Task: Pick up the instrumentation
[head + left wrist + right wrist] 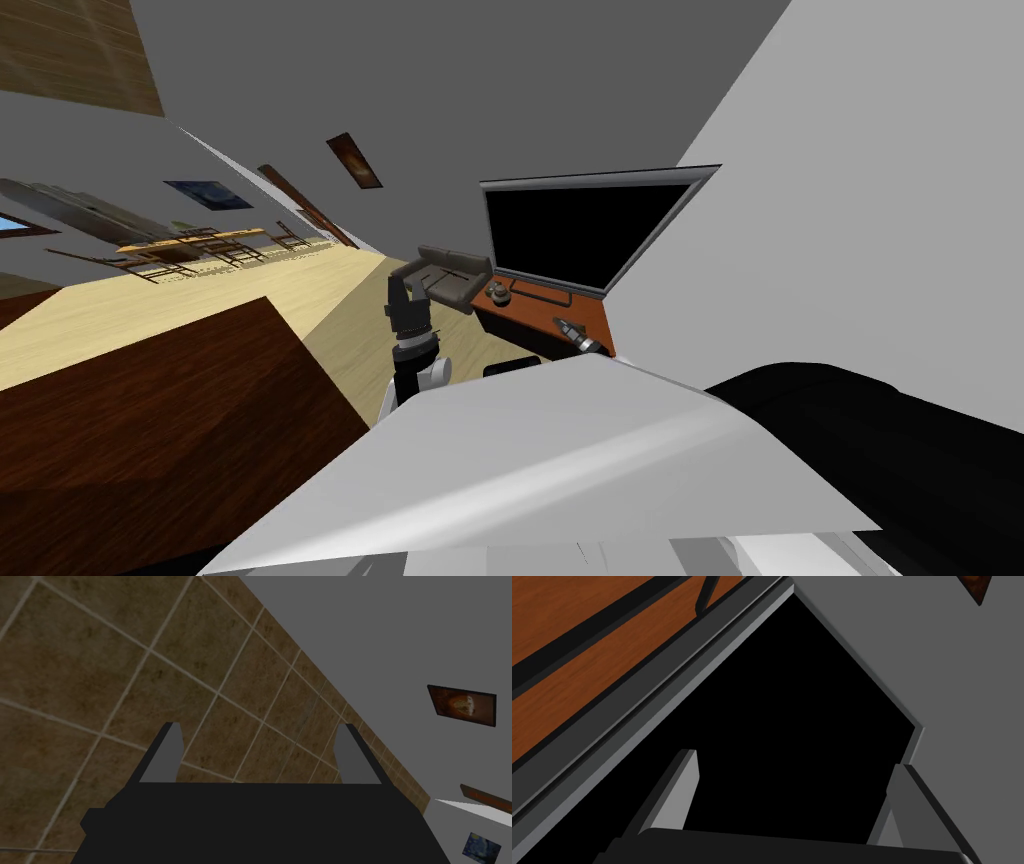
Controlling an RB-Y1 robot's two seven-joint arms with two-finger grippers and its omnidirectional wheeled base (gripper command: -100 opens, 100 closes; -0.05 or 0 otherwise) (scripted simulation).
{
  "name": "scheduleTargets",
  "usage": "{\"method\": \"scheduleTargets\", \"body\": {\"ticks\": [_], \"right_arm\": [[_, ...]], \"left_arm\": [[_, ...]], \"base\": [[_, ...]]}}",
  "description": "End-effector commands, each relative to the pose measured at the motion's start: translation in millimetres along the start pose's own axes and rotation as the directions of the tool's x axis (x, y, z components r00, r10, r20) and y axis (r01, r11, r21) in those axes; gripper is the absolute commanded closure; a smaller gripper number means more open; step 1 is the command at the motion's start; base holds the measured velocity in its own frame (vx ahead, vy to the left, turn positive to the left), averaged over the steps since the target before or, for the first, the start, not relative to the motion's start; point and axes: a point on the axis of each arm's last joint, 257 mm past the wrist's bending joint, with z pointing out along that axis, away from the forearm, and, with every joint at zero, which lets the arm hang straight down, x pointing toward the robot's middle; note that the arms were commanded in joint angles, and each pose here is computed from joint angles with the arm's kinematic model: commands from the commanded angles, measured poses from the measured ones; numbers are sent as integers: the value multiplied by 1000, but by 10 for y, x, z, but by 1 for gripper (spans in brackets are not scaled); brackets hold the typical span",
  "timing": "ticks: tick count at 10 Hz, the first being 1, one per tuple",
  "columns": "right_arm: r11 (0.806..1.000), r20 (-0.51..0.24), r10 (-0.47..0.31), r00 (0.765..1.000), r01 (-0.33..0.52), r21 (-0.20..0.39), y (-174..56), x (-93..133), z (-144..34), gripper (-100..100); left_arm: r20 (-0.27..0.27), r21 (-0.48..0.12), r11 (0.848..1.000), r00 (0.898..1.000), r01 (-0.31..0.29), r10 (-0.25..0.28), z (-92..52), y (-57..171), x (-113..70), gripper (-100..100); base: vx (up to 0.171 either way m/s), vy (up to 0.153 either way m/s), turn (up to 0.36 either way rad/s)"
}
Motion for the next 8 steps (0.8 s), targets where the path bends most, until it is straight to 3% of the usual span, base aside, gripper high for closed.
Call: {"method": "scheduleTargets", "body": {"ticks": [1,3,4,5,6,7,8], "right_arm": [[998,-77,-43,996,47,48,-229,226,-107,-100],[997,-84,-40,996,45,68,-320,258,-147,-100],[991,-151,-76,986,92,98,-485,430,-272,-100],[989,-159,-72,985,91,118,-574,459,-319,-100],[978,-233,-103,967,141,155,-792,633,-503,-100],[976,-236,-100,966,141,163,-829,644,-527,-100],[963,-308,-131,942,195,187,-1006,786,-713,-100]], "left_arm": [[0,0,1000,1000,0,0,0,0,0,0],[0,0,1000,1000,0,0,0,0,0,0],[0,0,1000,1000,0,0,0,0,0,0],[0,0,1000,1000,0,0,1,0,1,0],[0,0,1000,1000,0,0,0,0,0,0],[0,0,1000,1000,0,0,0,0,0,0],[0,0,1000,1000,0,0,0,0,0,0]], "base": [[45,20,329],[27,-1,61],[29,11,308],[34,2,232],[53,12,358],[45,-1,152],[46,2,305]]}}
